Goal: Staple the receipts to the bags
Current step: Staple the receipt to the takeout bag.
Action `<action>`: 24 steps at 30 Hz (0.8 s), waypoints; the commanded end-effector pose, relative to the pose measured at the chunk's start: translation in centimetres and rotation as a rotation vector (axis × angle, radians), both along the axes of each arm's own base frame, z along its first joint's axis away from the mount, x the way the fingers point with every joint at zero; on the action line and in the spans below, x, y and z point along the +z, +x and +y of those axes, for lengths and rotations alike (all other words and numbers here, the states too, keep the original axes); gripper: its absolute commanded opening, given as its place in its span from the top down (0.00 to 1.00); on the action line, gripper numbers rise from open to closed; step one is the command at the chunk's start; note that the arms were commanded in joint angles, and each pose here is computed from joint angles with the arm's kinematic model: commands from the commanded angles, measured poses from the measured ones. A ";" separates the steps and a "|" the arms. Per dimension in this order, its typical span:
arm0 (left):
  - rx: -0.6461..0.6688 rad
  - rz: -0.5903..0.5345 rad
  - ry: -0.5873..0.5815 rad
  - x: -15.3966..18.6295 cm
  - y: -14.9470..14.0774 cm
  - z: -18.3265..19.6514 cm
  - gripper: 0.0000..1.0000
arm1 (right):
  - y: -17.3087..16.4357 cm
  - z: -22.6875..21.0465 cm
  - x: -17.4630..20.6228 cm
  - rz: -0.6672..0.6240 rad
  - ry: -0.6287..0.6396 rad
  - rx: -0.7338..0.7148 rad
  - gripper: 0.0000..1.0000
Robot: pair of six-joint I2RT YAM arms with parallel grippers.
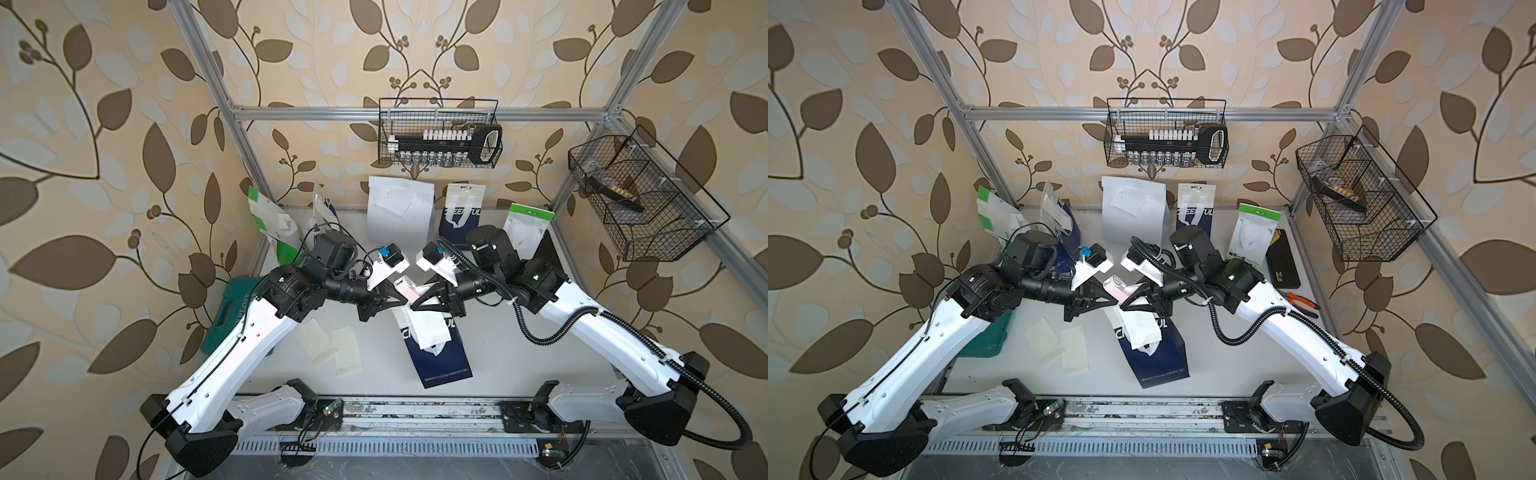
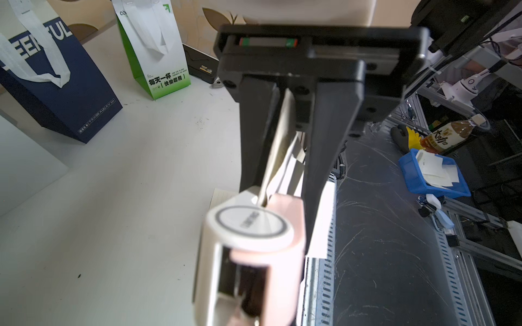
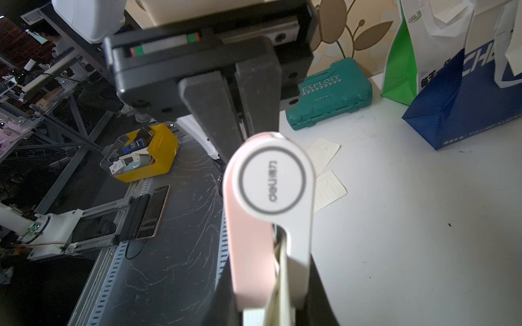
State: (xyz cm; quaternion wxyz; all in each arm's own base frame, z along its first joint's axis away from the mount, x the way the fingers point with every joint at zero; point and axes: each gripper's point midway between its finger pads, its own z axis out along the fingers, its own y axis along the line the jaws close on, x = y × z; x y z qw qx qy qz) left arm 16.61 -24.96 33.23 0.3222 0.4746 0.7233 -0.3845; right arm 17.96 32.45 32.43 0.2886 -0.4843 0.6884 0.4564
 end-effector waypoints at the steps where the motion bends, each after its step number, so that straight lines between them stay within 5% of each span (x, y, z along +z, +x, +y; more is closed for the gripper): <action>1: -0.069 -0.058 -0.100 3.1 -1.2 -0.8 1.00 | 0.3 0.4 0.7 -0.047 0.030 0.001 1.00; 5: -0.063 -0.065 -0.108 3.5 -1.1 -0.8 1.00 | 0.9 0.2 1.4 -0.064 0.046 -0.048 1.00; 7: -0.041 -0.071 -0.101 3.4 -0.8 -0.7 1.00 | 1.6 -0.1 1.5 -0.081 0.031 -0.099 0.40; 10: -0.005 -0.075 -0.090 3.3 -0.3 -0.5 1.00 | 2.7 -1.2 2.1 -0.132 0.038 -0.191 0.14; 18: 0.124 -0.064 -0.083 3.2 1.6 -0.2 1.00 | 4.3 -4.3 6.3 -0.251 0.129 -0.406 0.08; 24: 0.291 -0.063 -0.085 3.3 4.1 0.4 1.00 | 5.3 -5.6 9.6 -0.324 0.219 -0.614 0.26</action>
